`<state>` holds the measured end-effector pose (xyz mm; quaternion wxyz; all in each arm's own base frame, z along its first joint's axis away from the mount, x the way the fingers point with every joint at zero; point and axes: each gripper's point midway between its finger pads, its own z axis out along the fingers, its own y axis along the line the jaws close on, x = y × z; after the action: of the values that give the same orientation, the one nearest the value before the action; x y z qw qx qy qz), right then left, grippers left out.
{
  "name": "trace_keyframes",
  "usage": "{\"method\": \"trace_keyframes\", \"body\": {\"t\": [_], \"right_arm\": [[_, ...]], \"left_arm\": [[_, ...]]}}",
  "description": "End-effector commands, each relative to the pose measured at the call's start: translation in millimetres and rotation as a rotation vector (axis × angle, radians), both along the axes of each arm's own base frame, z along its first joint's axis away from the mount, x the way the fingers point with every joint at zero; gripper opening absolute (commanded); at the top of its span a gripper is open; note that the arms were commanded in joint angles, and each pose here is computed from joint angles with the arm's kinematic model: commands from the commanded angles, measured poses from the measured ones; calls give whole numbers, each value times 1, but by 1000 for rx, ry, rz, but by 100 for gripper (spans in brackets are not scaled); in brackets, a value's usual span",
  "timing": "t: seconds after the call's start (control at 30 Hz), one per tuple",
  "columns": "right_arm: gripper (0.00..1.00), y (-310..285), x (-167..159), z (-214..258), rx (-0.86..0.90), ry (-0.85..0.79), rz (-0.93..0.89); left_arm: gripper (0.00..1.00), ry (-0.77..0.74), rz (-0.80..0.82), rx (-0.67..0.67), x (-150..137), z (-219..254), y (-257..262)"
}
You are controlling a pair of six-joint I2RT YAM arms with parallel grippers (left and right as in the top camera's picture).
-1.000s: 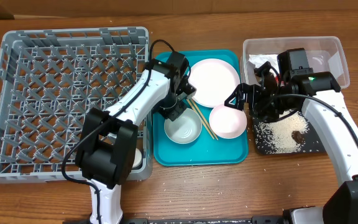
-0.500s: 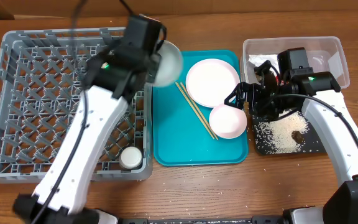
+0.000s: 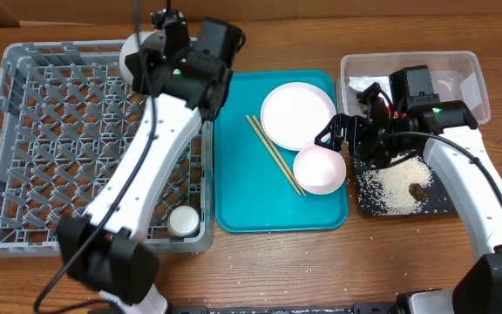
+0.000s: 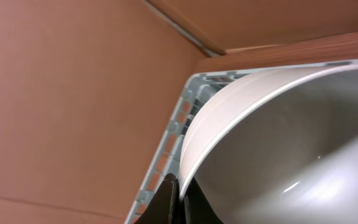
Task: Sort waste into correct bins and load items into the dishwasher
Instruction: 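Lift the white bowl and place it upright in the rack's back, then reach the left gripper to the small pink plate and grip its edge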
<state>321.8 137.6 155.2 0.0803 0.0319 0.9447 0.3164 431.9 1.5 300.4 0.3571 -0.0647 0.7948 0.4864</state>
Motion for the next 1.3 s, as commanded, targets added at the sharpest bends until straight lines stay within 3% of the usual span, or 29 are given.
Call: {"method": "trace_keyframes", "body": {"t": [0.0, 0.4, 0.63, 0.97, 1.0, 1.07, 1.27], "right_arm": [[100, 0, 1, 3, -6, -17, 4], [100, 0, 1, 3, -6, -17, 4], [100, 0, 1, 3, -6, -17, 4], [100, 0, 1, 3, -6, -17, 4], [100, 0, 1, 3, -6, -17, 4], [100, 0, 1, 3, -6, -17, 4], [100, 0, 1, 3, -6, -17, 4]], "left_arm": [[4, -14, 74, 113, 11, -16, 3], [4, 44, 142, 249, 52, -79, 8], [4, 97, 70, 172, 72, -117, -2], [6, 166, -36, 156, 78, -126, -31], [9, 166, -41, 157, 77, -126, -33], [34, 172, -53, 161, 76, -127, -39], [38, 302, -120, 233, 66, -132, -60]]}}
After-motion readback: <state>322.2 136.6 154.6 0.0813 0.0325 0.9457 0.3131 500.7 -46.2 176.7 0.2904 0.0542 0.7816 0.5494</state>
